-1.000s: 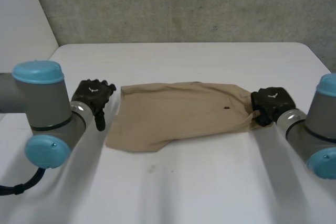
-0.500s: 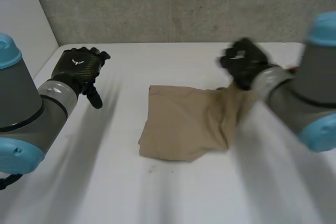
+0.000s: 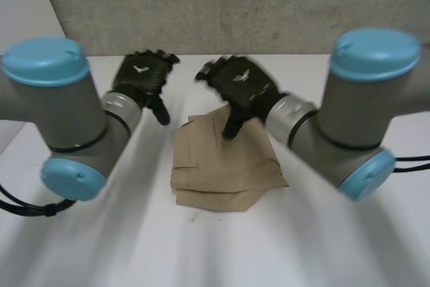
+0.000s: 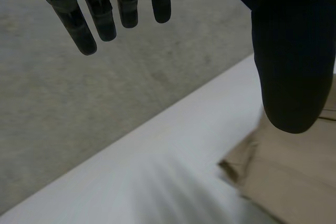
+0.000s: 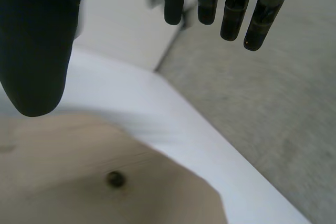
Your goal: Fold the shorts.
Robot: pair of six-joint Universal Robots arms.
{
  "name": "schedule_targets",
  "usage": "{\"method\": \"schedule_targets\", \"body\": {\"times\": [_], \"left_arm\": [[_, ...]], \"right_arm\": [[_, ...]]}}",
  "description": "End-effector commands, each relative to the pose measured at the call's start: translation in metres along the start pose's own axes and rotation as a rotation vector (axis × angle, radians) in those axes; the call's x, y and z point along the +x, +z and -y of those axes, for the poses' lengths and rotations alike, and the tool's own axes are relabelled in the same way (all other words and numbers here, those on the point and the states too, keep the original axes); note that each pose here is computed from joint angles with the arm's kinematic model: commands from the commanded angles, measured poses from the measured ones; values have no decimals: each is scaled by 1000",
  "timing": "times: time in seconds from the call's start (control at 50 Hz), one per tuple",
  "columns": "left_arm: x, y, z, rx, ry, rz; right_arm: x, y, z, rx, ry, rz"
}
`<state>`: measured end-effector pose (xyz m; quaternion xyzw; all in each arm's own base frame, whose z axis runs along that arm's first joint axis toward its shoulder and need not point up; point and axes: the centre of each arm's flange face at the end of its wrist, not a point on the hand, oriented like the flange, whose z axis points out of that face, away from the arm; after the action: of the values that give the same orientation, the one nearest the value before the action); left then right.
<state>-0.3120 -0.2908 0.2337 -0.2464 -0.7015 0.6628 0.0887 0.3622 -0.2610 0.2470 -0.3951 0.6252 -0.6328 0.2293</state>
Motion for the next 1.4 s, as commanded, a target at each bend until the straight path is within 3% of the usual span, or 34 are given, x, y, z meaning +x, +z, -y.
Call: {"method": "schedule_targets", "body": {"times": [0.02,0.1,0.24,0.4,0.5,0.64,0.72,0.74,0.84,0.98,1.4], "left_arm": [[47,-3,-25,-54,3,-111],[63,0,-52,-118,9,-120],[63,4,-86,-271,54,-52],[59,-3,-96,-391,74,-62],[63,-7,-91,-381,75,-77],[45,-19,-13,-192,27,-64],[19,-35,43,-48,-8,-3],[1,-42,66,11,-23,43],[-46,-66,110,132,-76,159],[-64,-91,115,61,-121,191],[-58,-93,94,-18,-150,143]], "right_arm": [[31,11,-30,-80,210,-70],[32,15,-61,-200,236,-83],[30,15,-113,-393,235,-99],[40,10,-125,-457,138,-146],[40,6,-102,-414,97,-141],[55,-10,-25,-219,75,-227],[73,-31,25,-72,119,-367],[76,-36,34,-45,129,-395],[97,-70,67,29,143,-562],[105,-99,73,-27,111,-643],[97,-98,56,-111,61,-585]]}}
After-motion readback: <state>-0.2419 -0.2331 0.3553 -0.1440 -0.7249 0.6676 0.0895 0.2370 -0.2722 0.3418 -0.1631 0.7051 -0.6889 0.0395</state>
